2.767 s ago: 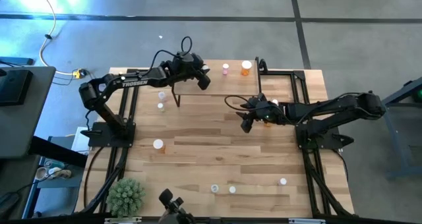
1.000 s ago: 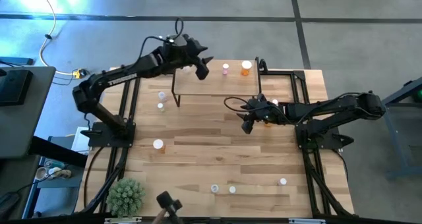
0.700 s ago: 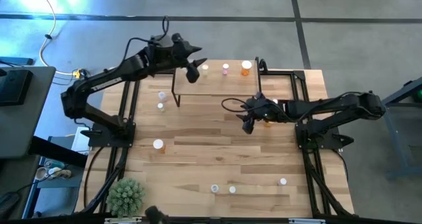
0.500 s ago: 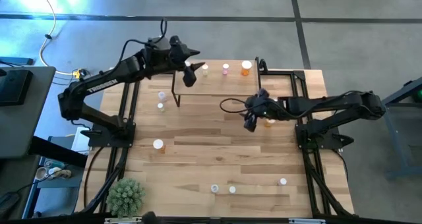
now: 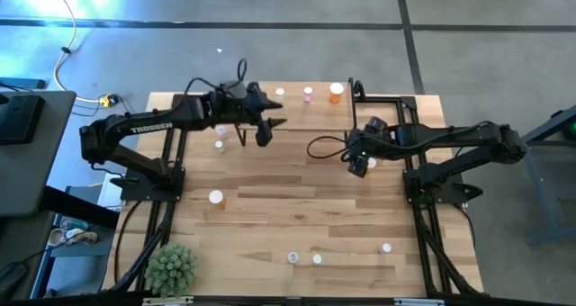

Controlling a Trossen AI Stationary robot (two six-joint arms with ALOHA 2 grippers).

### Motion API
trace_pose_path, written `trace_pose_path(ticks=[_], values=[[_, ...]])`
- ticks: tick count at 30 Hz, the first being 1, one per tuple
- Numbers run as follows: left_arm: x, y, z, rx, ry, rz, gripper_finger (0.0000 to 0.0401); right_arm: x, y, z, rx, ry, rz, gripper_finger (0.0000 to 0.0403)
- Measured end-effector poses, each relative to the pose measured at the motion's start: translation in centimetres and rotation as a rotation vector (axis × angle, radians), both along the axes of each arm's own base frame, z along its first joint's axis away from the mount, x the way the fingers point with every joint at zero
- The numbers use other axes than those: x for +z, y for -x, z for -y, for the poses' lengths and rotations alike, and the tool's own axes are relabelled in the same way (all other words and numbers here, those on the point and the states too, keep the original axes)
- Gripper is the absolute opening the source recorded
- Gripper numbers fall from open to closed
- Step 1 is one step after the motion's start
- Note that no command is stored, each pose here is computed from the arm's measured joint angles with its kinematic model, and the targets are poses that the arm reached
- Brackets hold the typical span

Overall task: Pick and place medicine bottles onto shelf by color
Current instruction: Put the right orange pill bottle on the shelf aligned with the orange pill bottle

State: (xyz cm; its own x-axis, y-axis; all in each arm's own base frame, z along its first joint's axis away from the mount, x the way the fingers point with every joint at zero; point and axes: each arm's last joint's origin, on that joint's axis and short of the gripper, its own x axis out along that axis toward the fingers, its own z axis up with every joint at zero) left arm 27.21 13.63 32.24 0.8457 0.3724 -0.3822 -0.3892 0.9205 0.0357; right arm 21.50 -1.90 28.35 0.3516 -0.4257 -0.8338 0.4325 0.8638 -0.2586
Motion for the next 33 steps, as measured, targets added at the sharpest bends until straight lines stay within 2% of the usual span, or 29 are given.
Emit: trace_pose_path(ticks=[7,13,24,28,33], values=[[-3.5,-0.6,1.7,-0.021,0.045,0.052,0.0218,-2.7,1.9,-0.4,-0.084,-0.088,-0.146,0.0298],[-5.0,-0.7,2.8,-0.023,0.059,0.056,0.0218,-3.5,3.7,-1.5,-0.145,-0.134,-0.16,0.0298],[-4.9,-0.9,3.1,-0.034,0.058,0.063,0.0218,-5.5,7.8,-3.1,-0.334,-0.229,0.097,0.0298],[-4.9,-0.9,3.1,-0.034,0.058,0.063,0.0218,-6.4,8.3,-2.8,-0.481,-0.214,0.238,0.0298],[-4.9,-0.9,3.1,-0.034,0.058,0.062,0.0218,-7.4,8.5,-2.6,-0.584,-0.194,0.301,0.0298]])
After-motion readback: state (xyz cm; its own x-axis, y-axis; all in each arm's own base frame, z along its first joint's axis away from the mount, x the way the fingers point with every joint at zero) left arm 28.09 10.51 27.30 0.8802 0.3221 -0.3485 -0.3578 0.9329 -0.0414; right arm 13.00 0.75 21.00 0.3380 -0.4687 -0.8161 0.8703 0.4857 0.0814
